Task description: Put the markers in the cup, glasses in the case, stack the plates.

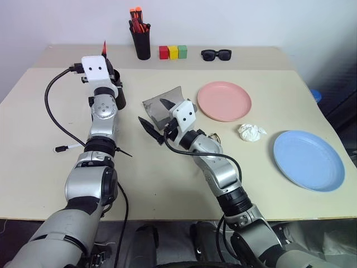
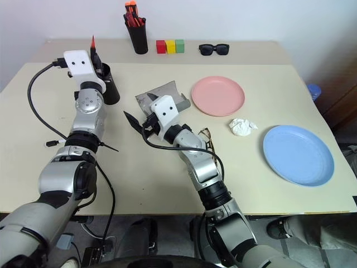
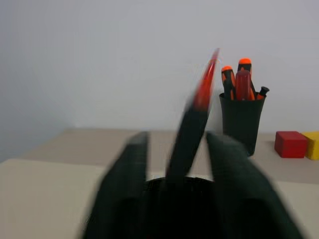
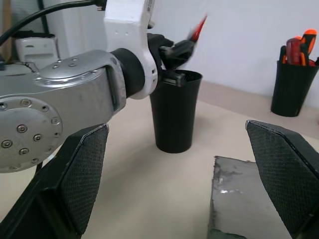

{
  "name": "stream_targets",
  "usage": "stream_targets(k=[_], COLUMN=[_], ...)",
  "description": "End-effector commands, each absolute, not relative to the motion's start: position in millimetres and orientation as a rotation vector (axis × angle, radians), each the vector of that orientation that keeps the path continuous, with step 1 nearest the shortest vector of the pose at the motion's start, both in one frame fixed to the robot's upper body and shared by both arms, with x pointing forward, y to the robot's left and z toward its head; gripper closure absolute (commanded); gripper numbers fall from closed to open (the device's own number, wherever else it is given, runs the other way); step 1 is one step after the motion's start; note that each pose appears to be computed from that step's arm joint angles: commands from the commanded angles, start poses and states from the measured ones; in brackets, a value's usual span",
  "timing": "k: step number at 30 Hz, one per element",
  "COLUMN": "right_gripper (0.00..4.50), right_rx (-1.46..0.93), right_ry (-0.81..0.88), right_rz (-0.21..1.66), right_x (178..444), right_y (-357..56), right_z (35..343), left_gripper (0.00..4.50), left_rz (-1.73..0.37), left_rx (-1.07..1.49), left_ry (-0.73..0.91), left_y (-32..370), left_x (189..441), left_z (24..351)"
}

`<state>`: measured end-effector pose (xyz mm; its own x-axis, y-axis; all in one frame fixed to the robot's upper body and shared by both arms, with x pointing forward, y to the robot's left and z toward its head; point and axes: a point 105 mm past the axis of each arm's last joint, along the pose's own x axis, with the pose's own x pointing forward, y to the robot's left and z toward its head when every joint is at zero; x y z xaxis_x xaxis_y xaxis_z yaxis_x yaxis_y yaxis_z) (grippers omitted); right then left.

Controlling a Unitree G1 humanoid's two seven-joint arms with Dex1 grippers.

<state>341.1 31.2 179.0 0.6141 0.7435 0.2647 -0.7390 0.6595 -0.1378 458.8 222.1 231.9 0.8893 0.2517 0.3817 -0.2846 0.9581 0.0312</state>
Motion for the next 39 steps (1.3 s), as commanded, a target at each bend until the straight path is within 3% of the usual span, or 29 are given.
stream_targets(k=[1,8,14,20,27,39], right_gripper=[0.0,0.0,0.0,0.0,0.0,0.0], right_rx=[-0.009,-0.036,-0.136,-0.185,-0.201,-0.229], right_ry=[-0.396,-0.378,-0.312,-0.276,-0.252,-0.226], right_rz=[0.861,0.851,0.871,0.898,0.948,0.935], right_x=[335,338,343,346,340,332], right_y=[32,31,19,1,-2,-13], right_z=[199,195,179,170,163,153], left_gripper=[0.71,0.71,0.71,0.71,0.71,0.71], left_rz=[0.293,0.31,0.212,0.042,-0.132,-0.313], left_rx=[0.082,-0.036,-0.026,0.169,0.329,0.375], left_ry=[-0.434,-0.548,-0.616,-0.328,0.249,0.59], left_y=[225,234,263,288,301,322], left_x=[456,445,407,358,317,316], left_z=[247,274,303,263,167,122])
